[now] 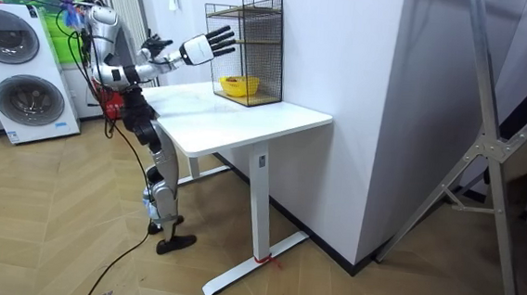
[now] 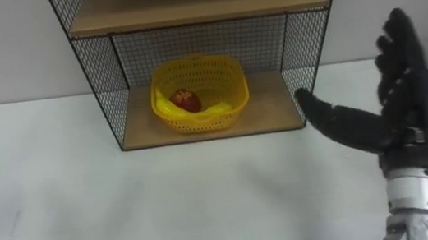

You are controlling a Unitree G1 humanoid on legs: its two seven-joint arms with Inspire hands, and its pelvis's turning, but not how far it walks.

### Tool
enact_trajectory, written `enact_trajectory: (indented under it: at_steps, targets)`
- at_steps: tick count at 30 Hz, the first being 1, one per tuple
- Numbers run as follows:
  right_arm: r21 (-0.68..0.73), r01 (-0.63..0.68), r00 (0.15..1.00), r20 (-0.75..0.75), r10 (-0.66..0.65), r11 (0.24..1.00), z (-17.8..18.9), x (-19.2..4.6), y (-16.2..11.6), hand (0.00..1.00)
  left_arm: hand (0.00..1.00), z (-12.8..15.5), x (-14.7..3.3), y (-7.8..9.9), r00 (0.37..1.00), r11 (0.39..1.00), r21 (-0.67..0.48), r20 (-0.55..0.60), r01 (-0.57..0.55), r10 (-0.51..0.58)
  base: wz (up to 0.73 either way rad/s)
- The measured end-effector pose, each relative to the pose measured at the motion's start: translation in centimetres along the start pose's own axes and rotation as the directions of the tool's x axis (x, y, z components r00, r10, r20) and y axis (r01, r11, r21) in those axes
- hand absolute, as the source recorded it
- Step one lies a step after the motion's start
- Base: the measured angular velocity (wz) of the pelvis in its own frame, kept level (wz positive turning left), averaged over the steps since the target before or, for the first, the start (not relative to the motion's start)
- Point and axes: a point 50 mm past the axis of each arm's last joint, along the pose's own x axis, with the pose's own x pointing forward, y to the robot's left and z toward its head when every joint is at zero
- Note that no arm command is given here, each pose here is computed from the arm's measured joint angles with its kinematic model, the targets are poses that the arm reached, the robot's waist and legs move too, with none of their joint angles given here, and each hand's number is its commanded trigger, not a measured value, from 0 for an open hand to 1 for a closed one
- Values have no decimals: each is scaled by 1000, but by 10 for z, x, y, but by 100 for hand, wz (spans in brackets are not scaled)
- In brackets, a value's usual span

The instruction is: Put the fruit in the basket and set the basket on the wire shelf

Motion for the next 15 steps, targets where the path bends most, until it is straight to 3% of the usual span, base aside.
enact_trajectory:
  at_steps: [2, 5, 8, 10, 11, 13, 14, 15]
  targets:
    - [-32, 110, 993, 47, -108, 993, 7, 5, -17, 0, 0, 11, 9, 15, 991, 993, 39, 82, -112, 108, 4]
    - [-66, 307, 944, 150, -294, 950, 27, 17, -56, 0, 0, 42, 31, 45, 928, 955, 76, 269, -287, 257, 1]
    - [30, 545, 808, 247, -534, 838, 54, 20, -102, 0, 0, 77, 45, 82, 793, 873, -23, 407, -488, 454, 5]
    - [102, 695, 677, 239, -696, 712, 62, 10, -135, 0, 0, 88, 46, 116, 681, 769, -74, 416, -635, 603, 4]
    - [104, 728, 646, 224, -729, 677, 62, 6, -145, 0, 0, 88, 45, 125, 654, 737, -81, 406, -671, 639, 0]
    - [138, 857, 489, 91, -868, 497, 49, -13, -181, 0, 0, 86, 44, 157, 553, 613, -97, 339, -784, 761, 9]
    - [142, 884, 444, 45, -895, 445, 43, -19, -189, 0, 0, 84, 43, 164, 530, 581, -94, 315, -808, 788, 12]
    - [146, 931, 345, -56, -937, 334, 31, -30, -205, 0, 0, 77, 40, 182, 478, 510, -74, 256, -857, 840, 8]
